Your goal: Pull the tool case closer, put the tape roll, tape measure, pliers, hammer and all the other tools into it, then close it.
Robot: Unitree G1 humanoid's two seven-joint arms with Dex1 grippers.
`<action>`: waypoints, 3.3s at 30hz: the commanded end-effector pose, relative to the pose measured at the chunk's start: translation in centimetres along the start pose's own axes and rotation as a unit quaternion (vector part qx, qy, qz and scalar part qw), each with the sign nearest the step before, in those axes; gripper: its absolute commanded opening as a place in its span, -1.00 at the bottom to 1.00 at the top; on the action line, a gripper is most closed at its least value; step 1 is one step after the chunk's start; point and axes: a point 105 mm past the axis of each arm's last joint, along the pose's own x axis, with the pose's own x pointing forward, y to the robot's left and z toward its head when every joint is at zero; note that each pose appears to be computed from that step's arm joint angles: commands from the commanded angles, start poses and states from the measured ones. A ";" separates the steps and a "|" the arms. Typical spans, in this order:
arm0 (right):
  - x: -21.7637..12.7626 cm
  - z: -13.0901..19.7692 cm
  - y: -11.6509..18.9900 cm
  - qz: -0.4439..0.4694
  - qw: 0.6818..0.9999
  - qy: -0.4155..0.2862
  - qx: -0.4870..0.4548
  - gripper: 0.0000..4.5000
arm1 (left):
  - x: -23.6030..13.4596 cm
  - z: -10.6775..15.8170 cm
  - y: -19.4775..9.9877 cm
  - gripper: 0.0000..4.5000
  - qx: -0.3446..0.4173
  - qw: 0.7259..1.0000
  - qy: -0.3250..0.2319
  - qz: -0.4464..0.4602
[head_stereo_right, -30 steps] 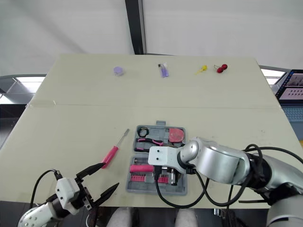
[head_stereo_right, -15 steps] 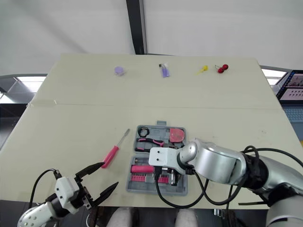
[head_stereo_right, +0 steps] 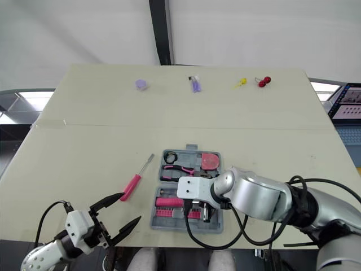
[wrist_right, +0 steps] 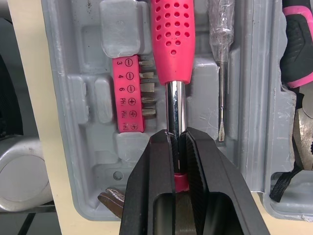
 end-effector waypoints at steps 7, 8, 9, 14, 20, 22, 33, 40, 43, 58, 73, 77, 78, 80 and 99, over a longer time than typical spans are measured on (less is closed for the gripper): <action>0.1 0.2 0.0 -0.007 1.000 -0.007 -0.017 -0.98 | 0.0 0.4 0.1 1.00 0.005 1.000 -0.006 0.005; 0.1 0.2 0.0 -0.007 1.000 -0.007 -0.018 -0.98 | 0.0 0.4 0.1 1.00 0.005 1.000 -0.006 0.005; 0.2 0.2 0.0 -0.007 1.000 -0.007 -0.018 -0.98 | 0.0 0.4 0.1 1.00 0.005 1.000 -0.006 0.005; 0.2 0.1 0.0 -0.006 1.000 -0.008 -0.019 -0.98 | 0.1 0.4 0.1 1.00 0.005 1.000 -0.007 0.006; 0.2 0.1 -0.1 -0.006 1.000 -0.007 -0.020 -0.98 | 0.1 0.4 0.1 1.00 0.004 1.000 -0.006 0.007; 0.2 0.0 0.0 -0.006 1.000 -0.006 -0.020 -0.98 | 0.1 0.3 0.1 1.00 0.004 1.000 -0.005 0.007; -0.8 0.1 -0.3 -0.010 1.000 -0.010 -0.021 0.96 | 0.2 0.2 0.2 1.00 0.000 1.000 -0.005 0.007; -2.3 0.7 -1.3 -0.040 0.994 -0.106 -0.008 0.98 | 0.5 0.1 0.3 1.00 0.000 1.000 -0.007 0.008; -3.2 1.0 -2.7 -0.072 0.979 -0.188 0.021 0.98 | 0.7 0.2 0.4 1.00 0.001 1.000 -0.010 0.009; 0.8 0.3 -0.3 0.009 0.920 -0.384 0.074 -0.98 | 1.7 0.6 1.1 1.00 0.014 1.000 -0.021 -0.002; 4.1 -1.6 0.1 0.023 0.942 -0.323 0.087 -0.98 | 1.5 0.5 0.5 1.00 0.015 1.000 -0.015 -0.011; 5.4 -3.1 0.5 0.025 0.957 -0.278 0.079 -0.98 | 1.6 0.5 0.5 1.00 0.016 1.000 -0.016 -0.012; 5.7 -3.5 0.5 0.025 0.960 -0.268 0.078 -0.98 | 1.6 0.5 0.6 1.00 0.016 1.000 -0.016 -0.012; 6.1 -3.9 0.8 0.030 0.962 -0.258 0.081 -0.98 | 1.6 0.5 0.6 1.00 0.017 1.000 -0.015 -0.012; 10.6 -10.3 3.2 0.059 0.988 -0.098 0.107 -0.98 | 1.9 0.5 0.9 1.00 0.023 1.000 -0.016 -0.012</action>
